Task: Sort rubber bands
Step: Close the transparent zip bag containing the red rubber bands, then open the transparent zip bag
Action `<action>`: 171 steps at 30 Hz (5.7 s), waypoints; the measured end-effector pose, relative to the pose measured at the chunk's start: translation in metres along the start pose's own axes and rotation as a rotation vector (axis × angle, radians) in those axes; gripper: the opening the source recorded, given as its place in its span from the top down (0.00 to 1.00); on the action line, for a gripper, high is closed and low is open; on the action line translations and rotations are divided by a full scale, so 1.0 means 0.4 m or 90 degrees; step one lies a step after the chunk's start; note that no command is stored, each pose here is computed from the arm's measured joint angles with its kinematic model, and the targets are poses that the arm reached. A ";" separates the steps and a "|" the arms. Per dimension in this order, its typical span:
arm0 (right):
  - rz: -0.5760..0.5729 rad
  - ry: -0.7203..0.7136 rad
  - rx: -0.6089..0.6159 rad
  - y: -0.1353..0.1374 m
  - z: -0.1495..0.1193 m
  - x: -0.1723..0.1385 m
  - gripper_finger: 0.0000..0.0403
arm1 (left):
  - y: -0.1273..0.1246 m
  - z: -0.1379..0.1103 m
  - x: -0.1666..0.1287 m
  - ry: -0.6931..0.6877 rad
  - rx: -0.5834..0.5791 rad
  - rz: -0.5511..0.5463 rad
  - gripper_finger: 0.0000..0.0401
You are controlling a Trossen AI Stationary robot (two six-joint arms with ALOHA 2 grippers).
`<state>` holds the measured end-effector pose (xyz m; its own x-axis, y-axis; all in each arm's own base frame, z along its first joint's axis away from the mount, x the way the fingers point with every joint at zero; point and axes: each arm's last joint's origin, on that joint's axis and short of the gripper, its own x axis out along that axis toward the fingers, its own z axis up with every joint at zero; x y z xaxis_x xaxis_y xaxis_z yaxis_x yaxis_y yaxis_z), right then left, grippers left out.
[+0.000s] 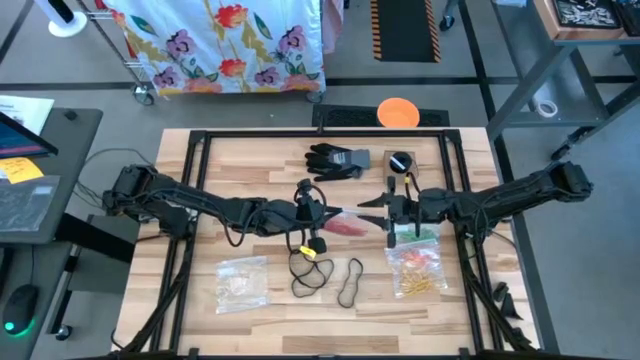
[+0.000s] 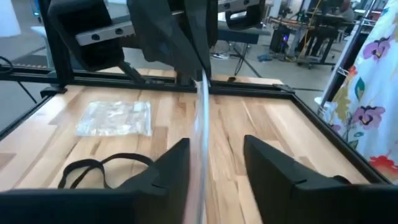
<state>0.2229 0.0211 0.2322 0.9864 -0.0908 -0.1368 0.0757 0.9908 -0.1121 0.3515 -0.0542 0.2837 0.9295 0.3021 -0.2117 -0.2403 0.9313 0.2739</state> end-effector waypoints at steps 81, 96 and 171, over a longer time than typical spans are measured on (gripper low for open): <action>-0.044 0.454 0.190 0.291 -0.160 -0.315 0.80 | 0.029 -0.013 0.018 0.013 0.002 -0.035 0.43; -0.098 0.387 0.045 0.256 -0.082 -0.233 0.61 | 0.043 -0.037 -0.070 0.186 0.042 -0.013 0.43; 0.291 0.134 -0.074 0.091 0.012 0.068 0.69 | -0.171 -0.027 -0.035 0.201 0.235 -0.267 1.00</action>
<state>0.2532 0.0550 0.2290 0.8634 0.3186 -0.3911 -0.3845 0.9176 -0.1013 0.3520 -0.1200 0.2576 0.7823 0.0251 -0.6224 0.2910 0.8688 0.4008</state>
